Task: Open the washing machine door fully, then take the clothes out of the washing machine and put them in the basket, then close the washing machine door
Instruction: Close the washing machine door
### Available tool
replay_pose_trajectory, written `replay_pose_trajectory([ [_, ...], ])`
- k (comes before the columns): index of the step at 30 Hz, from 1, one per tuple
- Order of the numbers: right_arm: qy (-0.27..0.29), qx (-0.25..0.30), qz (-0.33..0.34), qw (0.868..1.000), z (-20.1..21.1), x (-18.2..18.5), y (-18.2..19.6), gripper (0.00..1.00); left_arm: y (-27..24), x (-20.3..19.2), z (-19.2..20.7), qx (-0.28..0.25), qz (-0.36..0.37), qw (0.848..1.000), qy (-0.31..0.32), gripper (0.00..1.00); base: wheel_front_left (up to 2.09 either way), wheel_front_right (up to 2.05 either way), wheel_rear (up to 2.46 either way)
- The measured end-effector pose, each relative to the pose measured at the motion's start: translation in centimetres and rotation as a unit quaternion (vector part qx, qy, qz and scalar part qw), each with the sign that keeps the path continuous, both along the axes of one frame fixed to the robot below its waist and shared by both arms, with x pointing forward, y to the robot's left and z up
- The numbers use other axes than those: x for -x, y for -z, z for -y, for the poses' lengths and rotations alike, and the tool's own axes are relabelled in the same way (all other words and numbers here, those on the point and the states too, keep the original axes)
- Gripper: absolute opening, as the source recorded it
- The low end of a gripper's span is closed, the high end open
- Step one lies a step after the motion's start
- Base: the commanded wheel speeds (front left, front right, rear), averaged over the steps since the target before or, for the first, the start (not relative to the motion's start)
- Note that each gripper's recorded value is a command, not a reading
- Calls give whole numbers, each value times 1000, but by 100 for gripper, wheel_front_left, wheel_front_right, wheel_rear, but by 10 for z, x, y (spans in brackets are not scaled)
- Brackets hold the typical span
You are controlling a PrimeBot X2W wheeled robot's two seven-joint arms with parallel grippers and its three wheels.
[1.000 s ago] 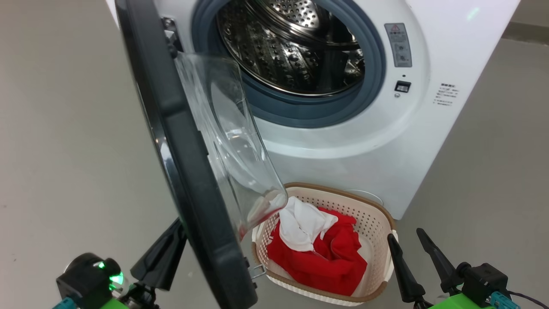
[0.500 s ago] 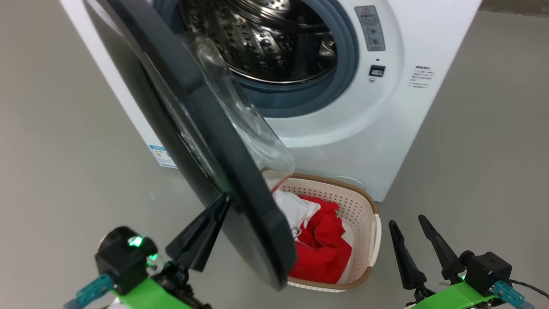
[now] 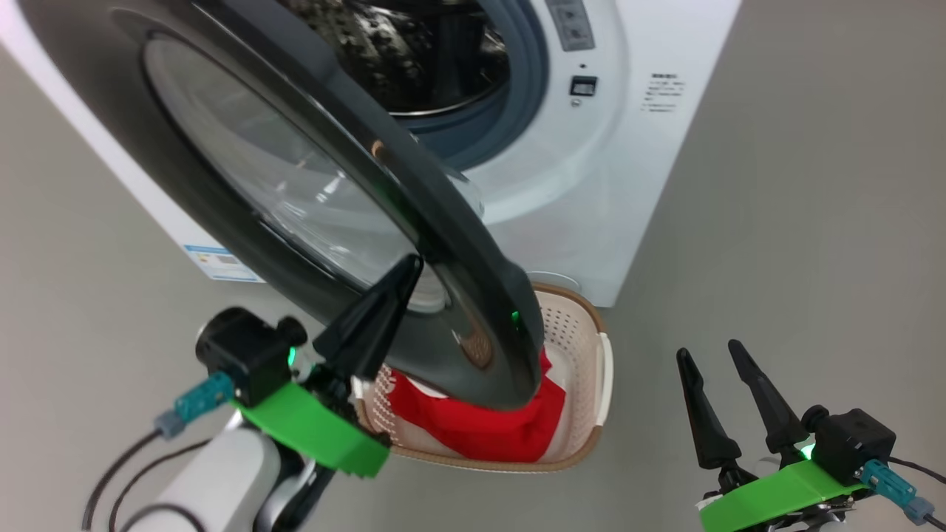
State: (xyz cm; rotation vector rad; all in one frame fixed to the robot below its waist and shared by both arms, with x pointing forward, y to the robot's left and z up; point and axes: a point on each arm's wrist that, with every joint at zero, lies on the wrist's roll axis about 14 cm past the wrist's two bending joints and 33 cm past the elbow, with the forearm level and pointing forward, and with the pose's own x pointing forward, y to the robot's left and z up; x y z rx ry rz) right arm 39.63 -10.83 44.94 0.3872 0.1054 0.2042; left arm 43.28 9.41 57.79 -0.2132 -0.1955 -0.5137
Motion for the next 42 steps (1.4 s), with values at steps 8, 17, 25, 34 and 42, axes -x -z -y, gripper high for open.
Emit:
replay_pose_trajectory([
  [8, 43, -2, -7, 999, 28, 1, 4, 100, 11, -37, 22, 2, -22, 1000, 21, 0, 0, 0, 0],
  [17, 83, -6, -16, 996, 53, -2, 10, 100, 14, -89, 45, 13, -36, 999, 31, 0, 0, 0, 0],
  [25, 108, -3, -23, 994, 70, -1, 15, 100, 19, -123, 53, 13, -45, 998, 28, 0, 0, 0, 0],
  [34, 122, 0, -25, 992, 80, -2, 16, 100, 26, -136, 57, 14, -55, 998, 26, 0, 0, 0, 0],
  [42, 115, -3, -11, 993, 75, -4, 7, 100, 37, -117, 44, 10, -73, 997, 13, 0, 0, 0, 0],
])
